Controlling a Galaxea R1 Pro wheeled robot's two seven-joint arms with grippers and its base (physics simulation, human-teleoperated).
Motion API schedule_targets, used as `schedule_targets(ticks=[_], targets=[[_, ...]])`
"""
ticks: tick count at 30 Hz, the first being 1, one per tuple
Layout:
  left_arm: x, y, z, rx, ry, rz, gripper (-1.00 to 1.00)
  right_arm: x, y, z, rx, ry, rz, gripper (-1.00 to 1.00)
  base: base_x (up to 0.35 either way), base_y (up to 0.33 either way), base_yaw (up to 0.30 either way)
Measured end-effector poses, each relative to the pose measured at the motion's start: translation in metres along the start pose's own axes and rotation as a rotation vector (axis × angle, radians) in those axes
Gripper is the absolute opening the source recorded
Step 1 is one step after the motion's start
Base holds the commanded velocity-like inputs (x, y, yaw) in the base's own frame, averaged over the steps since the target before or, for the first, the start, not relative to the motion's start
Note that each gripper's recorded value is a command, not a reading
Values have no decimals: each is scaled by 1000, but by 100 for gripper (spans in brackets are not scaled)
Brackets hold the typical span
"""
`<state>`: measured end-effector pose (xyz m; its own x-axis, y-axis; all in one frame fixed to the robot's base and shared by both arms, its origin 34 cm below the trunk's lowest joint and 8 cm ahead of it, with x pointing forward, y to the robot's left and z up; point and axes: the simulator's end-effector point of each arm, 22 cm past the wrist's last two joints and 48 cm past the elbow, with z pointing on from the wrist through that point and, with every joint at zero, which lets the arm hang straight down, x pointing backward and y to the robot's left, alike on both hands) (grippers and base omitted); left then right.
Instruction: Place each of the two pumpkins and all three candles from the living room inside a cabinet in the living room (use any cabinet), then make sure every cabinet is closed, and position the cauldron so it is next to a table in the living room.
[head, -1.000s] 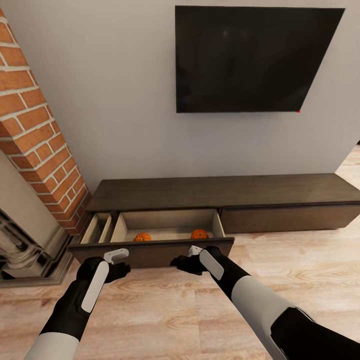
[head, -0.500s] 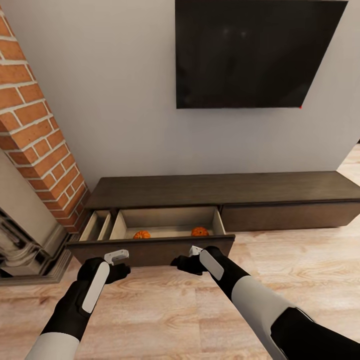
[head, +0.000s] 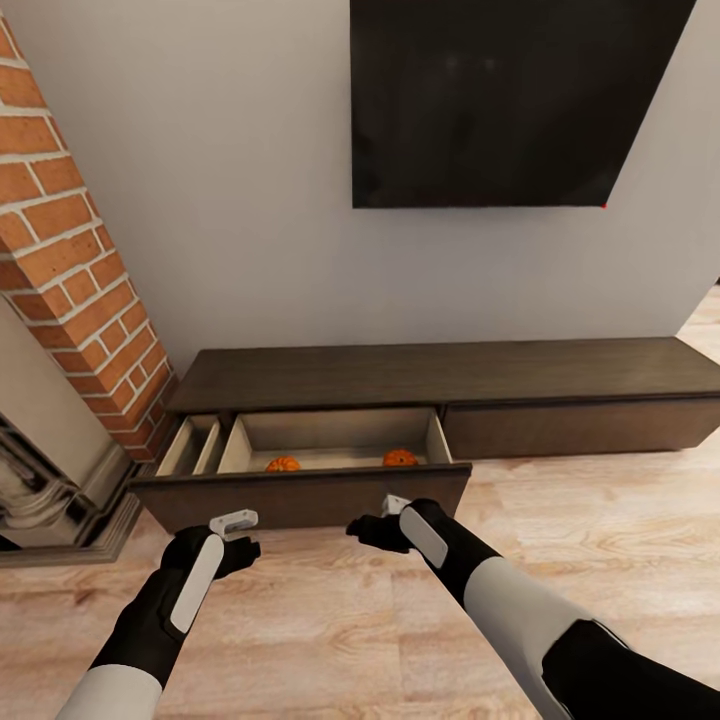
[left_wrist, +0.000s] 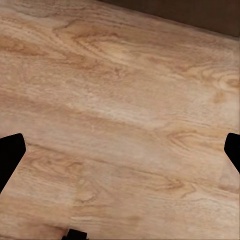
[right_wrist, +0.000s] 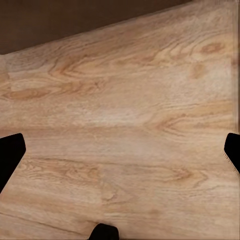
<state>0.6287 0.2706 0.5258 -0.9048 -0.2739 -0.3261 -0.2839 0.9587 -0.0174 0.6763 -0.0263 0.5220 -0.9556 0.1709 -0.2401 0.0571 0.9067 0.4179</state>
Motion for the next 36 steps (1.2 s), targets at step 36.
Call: schedule_targets(ticks=[36], targets=[[28, 13, 79, -22, -82, -48, 100, 39, -86, 77, 139, -309, -94, 100, 0, 0, 0]])
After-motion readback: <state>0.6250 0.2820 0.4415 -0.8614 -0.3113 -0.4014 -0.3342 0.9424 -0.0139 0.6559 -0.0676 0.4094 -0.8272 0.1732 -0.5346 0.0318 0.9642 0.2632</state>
